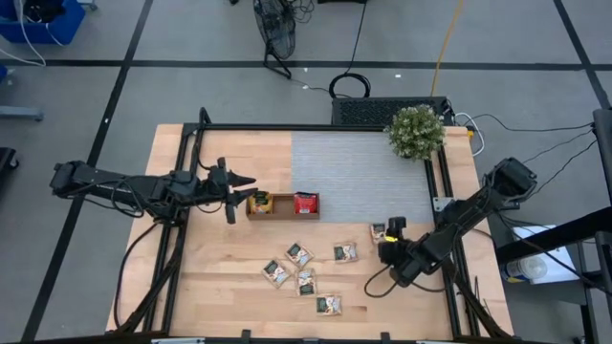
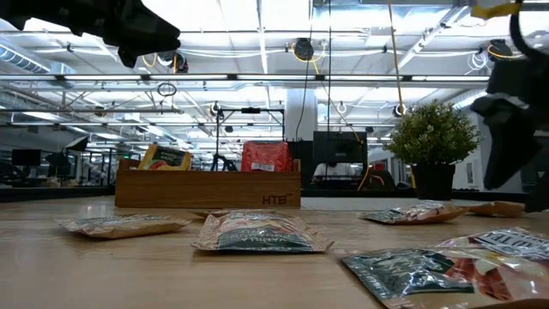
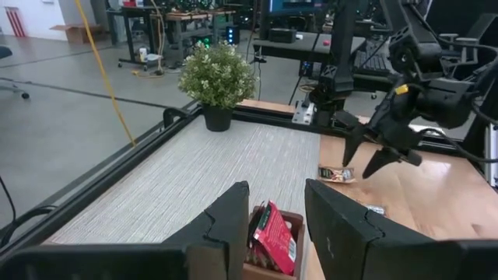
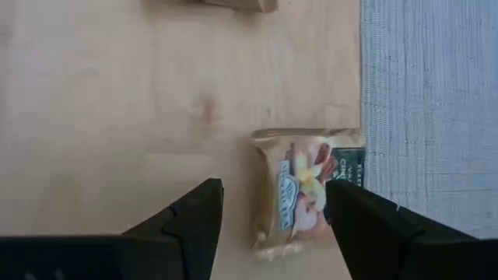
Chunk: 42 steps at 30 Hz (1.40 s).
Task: Pick & Place Tea
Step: Put the brown tea bag into the middle section of the wooden organizer
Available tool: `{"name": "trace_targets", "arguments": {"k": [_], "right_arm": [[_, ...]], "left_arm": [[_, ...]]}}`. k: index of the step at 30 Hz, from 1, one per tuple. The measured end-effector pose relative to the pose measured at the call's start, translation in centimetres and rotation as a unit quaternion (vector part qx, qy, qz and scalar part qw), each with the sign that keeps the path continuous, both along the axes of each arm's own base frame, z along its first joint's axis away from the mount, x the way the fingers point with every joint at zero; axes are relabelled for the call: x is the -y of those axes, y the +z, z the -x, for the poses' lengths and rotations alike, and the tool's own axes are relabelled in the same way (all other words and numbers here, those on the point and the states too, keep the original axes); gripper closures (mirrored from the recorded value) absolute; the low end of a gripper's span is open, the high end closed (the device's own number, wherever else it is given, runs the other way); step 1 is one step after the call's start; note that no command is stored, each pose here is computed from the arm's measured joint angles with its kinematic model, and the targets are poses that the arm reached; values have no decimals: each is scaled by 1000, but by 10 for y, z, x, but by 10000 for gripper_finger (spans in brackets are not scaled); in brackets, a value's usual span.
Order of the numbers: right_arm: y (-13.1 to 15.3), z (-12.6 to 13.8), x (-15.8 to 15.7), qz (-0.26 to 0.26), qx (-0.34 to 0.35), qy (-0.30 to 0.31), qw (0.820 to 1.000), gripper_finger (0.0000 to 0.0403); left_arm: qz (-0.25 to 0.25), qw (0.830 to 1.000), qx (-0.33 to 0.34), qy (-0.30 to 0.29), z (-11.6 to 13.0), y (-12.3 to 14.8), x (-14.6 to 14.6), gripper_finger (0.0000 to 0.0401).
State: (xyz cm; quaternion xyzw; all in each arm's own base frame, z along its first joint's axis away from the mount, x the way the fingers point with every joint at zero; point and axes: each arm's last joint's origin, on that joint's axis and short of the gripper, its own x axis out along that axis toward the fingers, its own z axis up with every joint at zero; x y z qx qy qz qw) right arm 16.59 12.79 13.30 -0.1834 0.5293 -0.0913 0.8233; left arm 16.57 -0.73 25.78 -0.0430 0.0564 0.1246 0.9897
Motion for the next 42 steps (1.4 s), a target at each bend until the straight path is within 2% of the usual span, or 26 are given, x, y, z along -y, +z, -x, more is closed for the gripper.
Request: {"name": "trace_targets", "arguments": {"k": [6,10,15,21,26,33,36,39,42], "right_arm": [[-13,-1,16,-35,-23,-29,999,194],[-21,0,24,-59,-31,-44,997,209],[-26,1,29,-75,-50,-55,994,266],[-26,0,31,-76,-52,-57,994,378],[-26,-2,30,-69,-39,-44,996,388],[-15,-10,15,-25,22,2,999,393],[0,-19,1,6,70,34,997,393],[15,-26,-11,56,129,58,988,393],[25,-32,-21,120,198,85,969,393]], "left_arm": [[0,1000,0,0,0,0,0,269],[0,1000,0,0,0,0,0,270],[0,1000,0,0,0,0,0,269],[0,1000,0,0,0,0,0,270],[0,1000,0,0,0,0,0,270],[0,1000,0,0,0,0,0,270],[0,1000,0,0,0,0,0,269],[0,1000,1,0,0,0,0,270],[0,1000,1,0,0,0,0,270]]}}
